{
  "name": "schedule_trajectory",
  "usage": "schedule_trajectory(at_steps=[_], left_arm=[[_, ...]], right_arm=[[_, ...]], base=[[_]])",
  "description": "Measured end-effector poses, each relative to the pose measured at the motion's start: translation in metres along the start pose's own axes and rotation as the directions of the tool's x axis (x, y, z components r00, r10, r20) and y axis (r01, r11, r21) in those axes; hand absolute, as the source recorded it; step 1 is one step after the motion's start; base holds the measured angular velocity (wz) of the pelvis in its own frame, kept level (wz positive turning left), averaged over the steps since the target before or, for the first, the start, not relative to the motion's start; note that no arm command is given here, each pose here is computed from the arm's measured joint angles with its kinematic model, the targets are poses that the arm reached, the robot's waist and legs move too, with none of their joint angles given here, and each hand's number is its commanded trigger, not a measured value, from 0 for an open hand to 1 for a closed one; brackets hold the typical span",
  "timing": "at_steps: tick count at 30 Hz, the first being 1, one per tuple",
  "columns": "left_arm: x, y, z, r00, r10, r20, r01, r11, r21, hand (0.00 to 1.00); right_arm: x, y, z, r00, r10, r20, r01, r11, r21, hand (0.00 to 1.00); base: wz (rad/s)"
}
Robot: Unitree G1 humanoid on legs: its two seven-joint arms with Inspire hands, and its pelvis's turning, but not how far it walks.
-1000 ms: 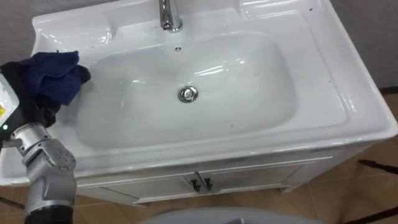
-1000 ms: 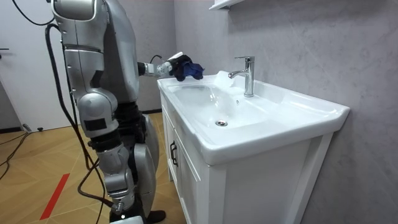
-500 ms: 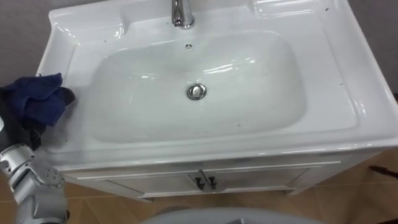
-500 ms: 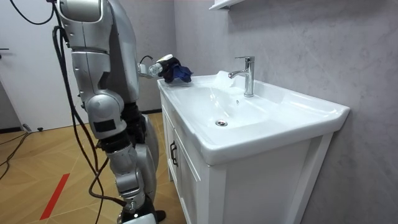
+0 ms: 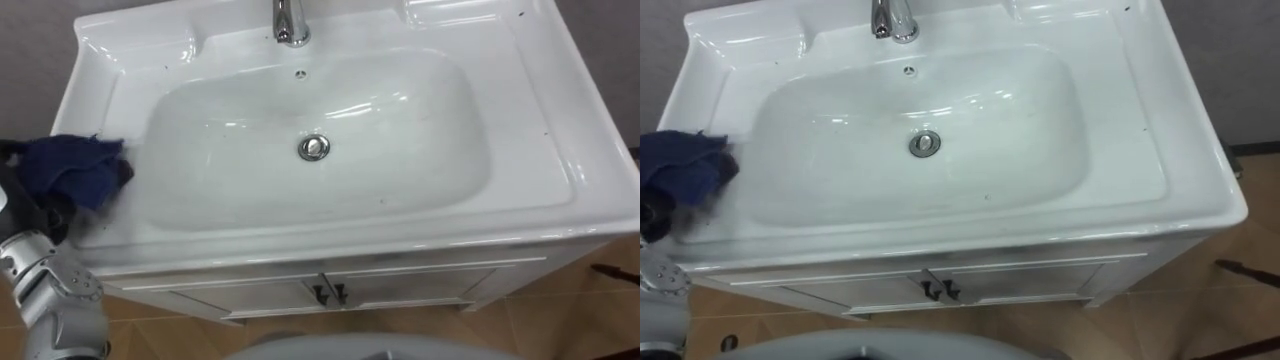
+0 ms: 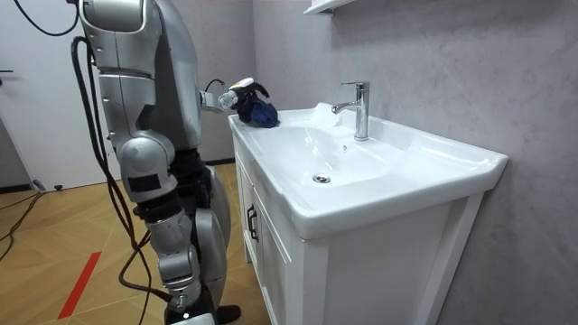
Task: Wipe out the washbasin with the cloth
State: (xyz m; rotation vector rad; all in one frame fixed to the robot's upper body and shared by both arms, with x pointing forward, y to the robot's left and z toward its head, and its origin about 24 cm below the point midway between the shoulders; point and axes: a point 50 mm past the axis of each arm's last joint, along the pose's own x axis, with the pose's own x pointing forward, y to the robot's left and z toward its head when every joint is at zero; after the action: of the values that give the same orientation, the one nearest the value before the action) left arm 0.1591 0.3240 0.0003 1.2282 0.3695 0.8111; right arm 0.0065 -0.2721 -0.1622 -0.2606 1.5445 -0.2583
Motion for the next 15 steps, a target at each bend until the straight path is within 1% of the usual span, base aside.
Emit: schedule_trajectory(at_steps=[5,15], left_arm=[[0.007,0.0041,0.0104,0.998,0.068,0.018,-0.068,0.997,-0.023,0.0],[0.0083,0.0056,0.0125,0.995,0.094,0.02,-0.094,0.995,-0.03,0.0]], right_arm=[[0.0,0.0004,0.0013,1.0,0.002,0.002,-0.002,1.0,-0.001,0.0],[-0.0001,0.0024,0.001,1.0,0.006,0.003,-0.006,1.0,-0.003,0.0]], base=[[0.0],[0.0]])
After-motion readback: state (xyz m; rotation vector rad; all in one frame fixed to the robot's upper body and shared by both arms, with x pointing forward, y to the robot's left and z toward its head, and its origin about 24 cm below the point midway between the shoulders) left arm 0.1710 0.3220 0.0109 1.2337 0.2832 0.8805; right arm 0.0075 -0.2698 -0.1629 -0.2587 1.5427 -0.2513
